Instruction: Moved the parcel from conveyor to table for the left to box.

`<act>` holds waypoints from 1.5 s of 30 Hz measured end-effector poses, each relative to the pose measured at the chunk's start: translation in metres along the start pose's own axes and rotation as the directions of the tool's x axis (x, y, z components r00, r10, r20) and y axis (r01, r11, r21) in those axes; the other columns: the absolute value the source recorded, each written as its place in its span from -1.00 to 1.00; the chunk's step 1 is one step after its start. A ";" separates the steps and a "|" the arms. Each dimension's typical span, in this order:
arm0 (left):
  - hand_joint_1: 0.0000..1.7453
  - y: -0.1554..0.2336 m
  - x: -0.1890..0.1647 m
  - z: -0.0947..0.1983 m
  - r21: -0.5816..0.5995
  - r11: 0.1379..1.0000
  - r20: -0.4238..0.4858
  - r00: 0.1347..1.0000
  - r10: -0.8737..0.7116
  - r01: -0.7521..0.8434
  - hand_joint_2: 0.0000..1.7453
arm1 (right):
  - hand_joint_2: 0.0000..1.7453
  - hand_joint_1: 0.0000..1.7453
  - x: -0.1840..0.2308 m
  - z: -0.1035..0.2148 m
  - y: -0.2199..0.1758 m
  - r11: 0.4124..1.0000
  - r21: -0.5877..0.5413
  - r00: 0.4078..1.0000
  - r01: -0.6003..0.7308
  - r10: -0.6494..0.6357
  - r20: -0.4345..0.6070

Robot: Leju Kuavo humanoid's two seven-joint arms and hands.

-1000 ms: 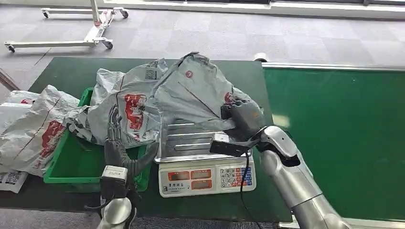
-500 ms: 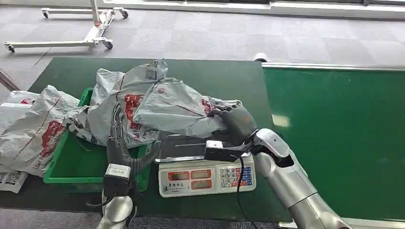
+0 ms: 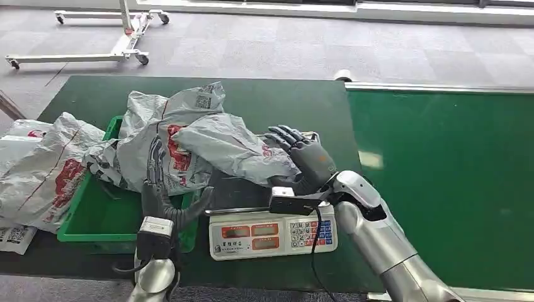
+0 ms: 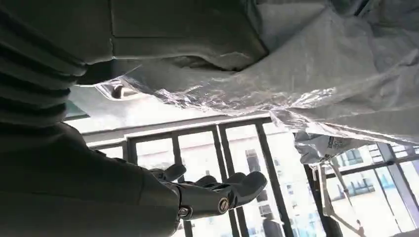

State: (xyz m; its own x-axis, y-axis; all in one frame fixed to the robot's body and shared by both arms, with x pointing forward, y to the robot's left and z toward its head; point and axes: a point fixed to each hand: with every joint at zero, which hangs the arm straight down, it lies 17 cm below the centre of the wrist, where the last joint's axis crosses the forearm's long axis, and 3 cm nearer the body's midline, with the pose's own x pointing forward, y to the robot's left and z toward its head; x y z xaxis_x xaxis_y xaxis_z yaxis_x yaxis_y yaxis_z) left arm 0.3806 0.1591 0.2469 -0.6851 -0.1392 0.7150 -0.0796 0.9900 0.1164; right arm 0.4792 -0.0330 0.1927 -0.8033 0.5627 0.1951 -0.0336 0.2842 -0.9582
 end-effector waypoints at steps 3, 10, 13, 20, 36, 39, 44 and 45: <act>-1.00 -0.001 0.000 0.001 -0.004 1.000 -0.001 1.000 0.003 -0.003 1.00 | -1.00 -1.00 0.011 0.001 0.000 0.994 -0.001 0.993 0.108 -0.108 0.047; -1.00 -0.002 0.000 0.001 -0.010 1.000 -0.001 1.000 0.007 -0.007 1.00 | -1.00 -1.00 0.035 0.008 -0.020 0.925 -0.026 0.915 0.379 -0.370 0.162; -1.00 -0.002 0.000 0.001 -0.010 1.000 -0.001 1.000 0.007 -0.007 1.00 | -1.00 -1.00 0.034 0.009 -0.027 0.917 -0.037 0.906 0.398 -0.387 0.169; -1.00 -0.001 -0.001 0.002 -0.004 1.000 -0.005 1.000 0.001 -0.001 1.00 | -1.00 -1.00 0.028 0.013 -0.036 0.922 -0.090 0.919 0.376 -0.358 0.167; -1.00 -0.044 -0.056 0.025 -0.229 0.931 -0.060 0.951 -0.304 0.283 1.00 | 1.00 -1.00 0.106 0.160 -0.289 0.240 -0.868 0.852 -0.434 0.422 -0.310; -1.00 -0.065 -0.075 0.026 -0.317 0.892 -0.050 0.933 -0.356 0.323 1.00 | 1.00 -1.00 0.123 0.174 -0.303 0.176 -0.876 0.835 -0.449 0.433 -0.341; -1.00 -0.103 -0.097 0.030 -0.447 0.819 -0.009 0.914 -0.406 0.360 1.00 | 1.00 -1.00 0.133 0.180 -0.310 0.143 -0.881 0.832 -0.451 0.424 -0.357; -1.00 -0.110 -0.100 0.031 -0.467 0.804 0.000 0.909 -0.417 0.369 1.00 | 1.00 -1.00 0.133 0.179 -0.310 0.145 -0.879 0.831 -0.454 0.426 -0.359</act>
State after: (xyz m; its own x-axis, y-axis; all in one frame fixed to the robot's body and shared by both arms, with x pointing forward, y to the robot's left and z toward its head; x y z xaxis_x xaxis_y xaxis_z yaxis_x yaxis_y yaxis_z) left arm 0.4359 0.0651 0.1411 -0.5894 -0.5393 0.6015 0.0212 0.7340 0.6788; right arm 0.2763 -0.1855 0.4782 -0.4681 0.8670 -0.1707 0.8827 0.4680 -0.0433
